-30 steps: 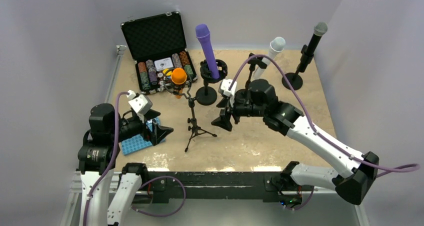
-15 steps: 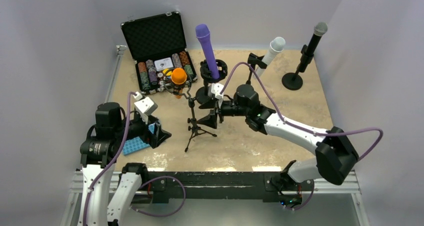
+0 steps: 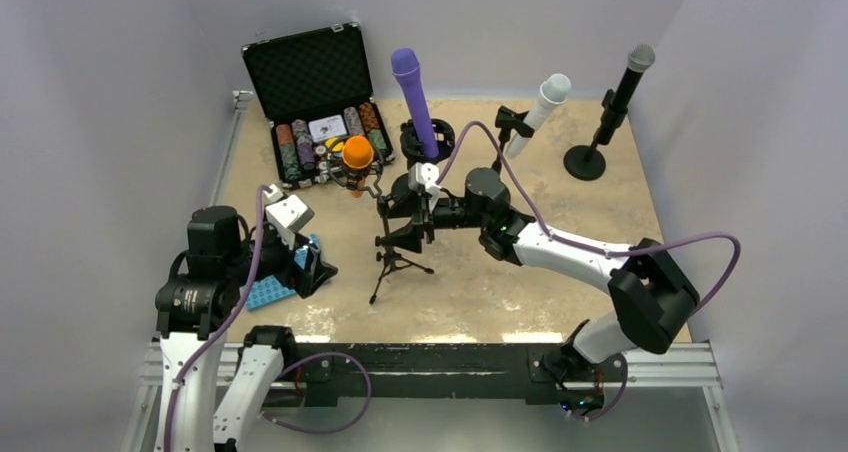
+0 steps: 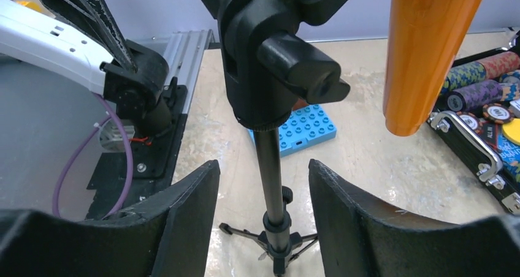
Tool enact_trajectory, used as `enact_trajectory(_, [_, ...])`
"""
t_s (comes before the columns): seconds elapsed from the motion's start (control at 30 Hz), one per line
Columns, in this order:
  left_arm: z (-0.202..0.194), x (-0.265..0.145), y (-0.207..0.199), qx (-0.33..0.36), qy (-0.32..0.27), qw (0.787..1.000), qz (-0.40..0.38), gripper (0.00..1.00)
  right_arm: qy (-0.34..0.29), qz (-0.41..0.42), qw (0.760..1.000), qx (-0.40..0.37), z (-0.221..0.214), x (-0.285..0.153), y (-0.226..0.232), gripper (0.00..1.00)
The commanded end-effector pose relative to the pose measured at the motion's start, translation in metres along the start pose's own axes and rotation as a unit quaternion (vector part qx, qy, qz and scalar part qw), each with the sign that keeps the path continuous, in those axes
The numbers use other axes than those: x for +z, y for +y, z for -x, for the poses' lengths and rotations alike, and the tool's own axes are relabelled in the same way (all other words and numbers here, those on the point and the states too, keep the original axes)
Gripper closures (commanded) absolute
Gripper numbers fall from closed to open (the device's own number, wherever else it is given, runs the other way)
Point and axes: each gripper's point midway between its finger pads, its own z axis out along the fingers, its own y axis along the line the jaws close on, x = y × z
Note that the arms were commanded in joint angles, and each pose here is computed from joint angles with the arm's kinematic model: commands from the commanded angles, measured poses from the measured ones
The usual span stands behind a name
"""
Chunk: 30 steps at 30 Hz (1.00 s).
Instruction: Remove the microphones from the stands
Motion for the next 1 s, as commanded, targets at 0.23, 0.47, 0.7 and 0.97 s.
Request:
enact_trajectory(0.23, [0.012,-0.005,0.005,0.023,-0.011,1.000,0.017,0.10,-0.025,-0.016,0.999,-0.018,0.022,0.012,-0.007,0.57])
enact_trajectory(0.47, [0.012,-0.005,0.005,0.026,-0.012,0.999,0.015,0.10,-0.008,-0.021,0.999,-0.026,0.017,0.006,-0.006,0.76])
enact_trajectory(0.7, [0.024,-0.005,0.024,0.067,-0.024,0.996,0.052,0.09,0.009,0.008,0.998,-0.059,0.014,-0.006,0.011,1.00])
enact_trajectory(0.97, [0.022,-0.002,0.021,0.065,-0.024,0.997,0.040,0.08,0.027,0.070,0.992,-0.102,0.008,-0.023,0.038,1.00])
